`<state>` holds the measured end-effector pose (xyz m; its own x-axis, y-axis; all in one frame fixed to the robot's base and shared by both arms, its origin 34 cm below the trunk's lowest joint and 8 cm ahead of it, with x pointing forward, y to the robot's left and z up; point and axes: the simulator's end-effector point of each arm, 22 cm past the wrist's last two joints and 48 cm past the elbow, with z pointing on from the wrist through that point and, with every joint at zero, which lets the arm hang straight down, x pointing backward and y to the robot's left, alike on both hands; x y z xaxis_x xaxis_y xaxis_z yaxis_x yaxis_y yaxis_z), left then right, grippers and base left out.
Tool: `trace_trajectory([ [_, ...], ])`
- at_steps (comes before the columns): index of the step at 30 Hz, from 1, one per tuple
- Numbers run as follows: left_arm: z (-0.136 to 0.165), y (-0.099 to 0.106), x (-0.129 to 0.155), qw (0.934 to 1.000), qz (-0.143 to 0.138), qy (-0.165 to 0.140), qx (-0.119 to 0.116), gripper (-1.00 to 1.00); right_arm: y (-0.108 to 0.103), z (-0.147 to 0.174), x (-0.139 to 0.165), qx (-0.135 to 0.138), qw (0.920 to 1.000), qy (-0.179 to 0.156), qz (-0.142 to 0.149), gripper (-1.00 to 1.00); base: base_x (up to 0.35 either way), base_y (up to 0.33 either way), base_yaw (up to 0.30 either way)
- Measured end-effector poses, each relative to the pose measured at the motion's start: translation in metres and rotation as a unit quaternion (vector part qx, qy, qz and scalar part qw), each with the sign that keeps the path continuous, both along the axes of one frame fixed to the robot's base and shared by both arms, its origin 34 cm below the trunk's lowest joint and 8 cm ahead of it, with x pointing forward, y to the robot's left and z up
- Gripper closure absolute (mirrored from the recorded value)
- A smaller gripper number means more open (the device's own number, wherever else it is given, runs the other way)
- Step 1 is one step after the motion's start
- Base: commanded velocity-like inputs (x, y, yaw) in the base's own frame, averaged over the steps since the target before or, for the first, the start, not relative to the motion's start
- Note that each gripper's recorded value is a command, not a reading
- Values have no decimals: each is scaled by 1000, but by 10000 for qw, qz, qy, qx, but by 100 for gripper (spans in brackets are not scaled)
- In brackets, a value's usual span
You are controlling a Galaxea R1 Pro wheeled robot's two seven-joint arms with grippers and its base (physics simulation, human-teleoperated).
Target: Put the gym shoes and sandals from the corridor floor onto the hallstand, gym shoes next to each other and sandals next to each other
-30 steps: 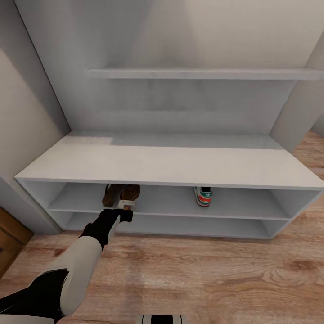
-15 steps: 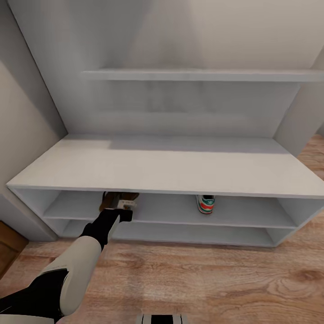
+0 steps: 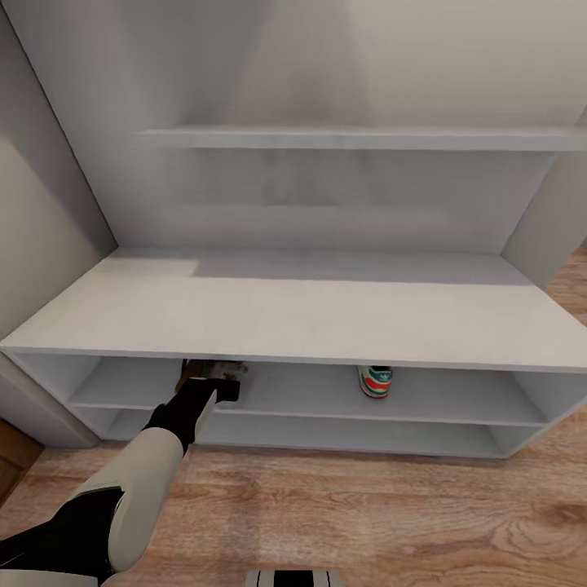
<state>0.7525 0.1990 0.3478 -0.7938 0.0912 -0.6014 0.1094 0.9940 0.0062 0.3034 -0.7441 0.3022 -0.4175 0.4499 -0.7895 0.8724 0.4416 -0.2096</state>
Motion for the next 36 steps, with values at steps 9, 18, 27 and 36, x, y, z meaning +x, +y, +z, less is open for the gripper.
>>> trace_trajectory([
  [9,1,2,1,10000,-19,-11,30,-100,0,0,0,0,10000,-2,-3,100,0,0,0],
  [18,0,3,1,10000,-13,-12,40,-100,0,0,0,0,10000,-2,-3,100,0,0,0],
  [27,0,3,1,10000,-11,-17,42,-100,0,0,0,1,10000,-2,-4,100,0,0,0],
  [36,0,3,1,10000,-2,-21,44,-100,0,0,0,0,10000,1,-3,100,-208,0,0],
])
